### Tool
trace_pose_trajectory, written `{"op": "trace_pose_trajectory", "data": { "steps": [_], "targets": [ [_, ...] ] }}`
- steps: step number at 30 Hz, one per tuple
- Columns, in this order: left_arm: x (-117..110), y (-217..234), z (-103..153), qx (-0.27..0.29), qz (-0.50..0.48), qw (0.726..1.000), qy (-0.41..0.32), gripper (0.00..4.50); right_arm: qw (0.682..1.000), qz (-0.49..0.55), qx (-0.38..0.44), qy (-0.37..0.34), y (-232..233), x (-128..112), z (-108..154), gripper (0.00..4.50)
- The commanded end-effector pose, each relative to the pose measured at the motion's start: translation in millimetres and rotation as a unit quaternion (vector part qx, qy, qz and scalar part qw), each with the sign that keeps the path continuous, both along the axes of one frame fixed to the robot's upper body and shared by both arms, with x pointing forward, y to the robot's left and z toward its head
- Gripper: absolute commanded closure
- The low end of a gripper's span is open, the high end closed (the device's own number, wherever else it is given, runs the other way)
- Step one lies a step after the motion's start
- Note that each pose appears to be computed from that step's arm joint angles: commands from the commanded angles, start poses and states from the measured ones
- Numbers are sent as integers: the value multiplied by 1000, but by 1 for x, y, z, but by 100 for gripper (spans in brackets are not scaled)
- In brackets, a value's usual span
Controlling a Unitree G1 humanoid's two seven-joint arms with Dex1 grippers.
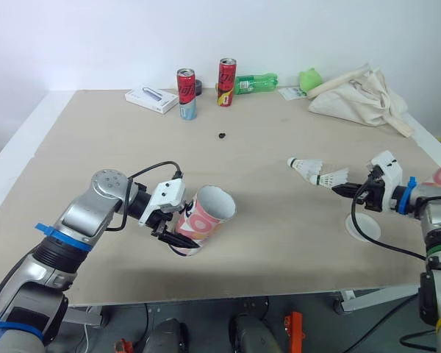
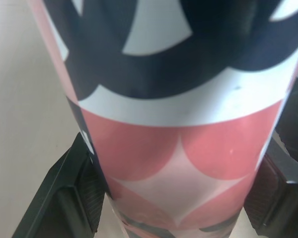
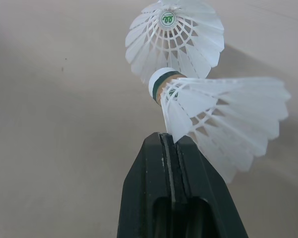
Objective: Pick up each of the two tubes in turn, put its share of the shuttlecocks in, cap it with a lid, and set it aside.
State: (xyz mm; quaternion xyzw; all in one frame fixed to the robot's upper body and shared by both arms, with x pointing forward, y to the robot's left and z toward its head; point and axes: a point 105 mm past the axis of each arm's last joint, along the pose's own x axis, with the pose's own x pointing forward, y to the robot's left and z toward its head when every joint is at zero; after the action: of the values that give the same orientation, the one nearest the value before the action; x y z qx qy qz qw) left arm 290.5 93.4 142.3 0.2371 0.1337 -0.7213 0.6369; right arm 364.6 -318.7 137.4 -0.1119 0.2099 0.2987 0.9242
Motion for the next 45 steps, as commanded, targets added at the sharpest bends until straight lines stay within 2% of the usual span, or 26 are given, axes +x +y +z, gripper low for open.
{"op": "trace_pose_trajectory", "data": {
  "steps": [1, 5, 9, 12, 18, 24, 34, 35, 37, 38, 39, 41, 42, 45],
  "targets": [
    [-1, -1, 1, -1, -1, 1000, -8, 128, 999, 1, 0, -38, -18, -12, 37, 443],
    [-1, 0, 1, -1, -1, 1000, -7, 128, 997, 35, -18, -73, -12, -22, 63, 443],
    [-1, 0, 1, -1, -1, 1000, -6, 128, 984, 128, -42, -117, 28, -41, 94, 443],
    [1, 0, 1, 0, -2, 1000, -5, 128, 957, 239, -63, -153, 85, -66, 115, 443],
    [5, -2, 3, 1, -5, 1000, -6, 128, 897, 380, -106, -200, 163, -101, 129, 443],
    [9, -4, 5, -1, -9, 1000, -7, 128, 856, 448, -135, -219, 196, -110, 131, 443],
    [12, -8, 4, -7, -12, 1000, -8, 128, 820, 510, -151, -211, 232, -102, 115, 443],
    [13, -9, 5, -7, -12, 1000, -8, 128, 819, 513, -153, -208, 235, -100, 112, 399],
    [13, -9, 5, -8, -12, 1000, -9, 128, 816, 520, -156, -199, 239, -100, 108, 353],
    [13, -9, 5, -8, -12, 1000, -10, 128, 815, 523, -155, -196, 240, -100, 107, 286],
    [13, -9, 5, -8, -12, 1000, -11, 128, 815, 522, -155, -197, 241, -100, 107, 258],
    [14, -9, 6, -8, -12, 1000, -11, 128, 822, 515, -142, -200, 242, -99, 112, 146],
    [14, -9, 6, -8, -11, 1000, -11, 128, 823, 515, -137, -200, 238, -101, 115, 108],
    [14, -9, 6, -9, -11, 1000, -12, 128, 838, 496, -118, -196, 222, -103, 126, 108]
  ]
}}
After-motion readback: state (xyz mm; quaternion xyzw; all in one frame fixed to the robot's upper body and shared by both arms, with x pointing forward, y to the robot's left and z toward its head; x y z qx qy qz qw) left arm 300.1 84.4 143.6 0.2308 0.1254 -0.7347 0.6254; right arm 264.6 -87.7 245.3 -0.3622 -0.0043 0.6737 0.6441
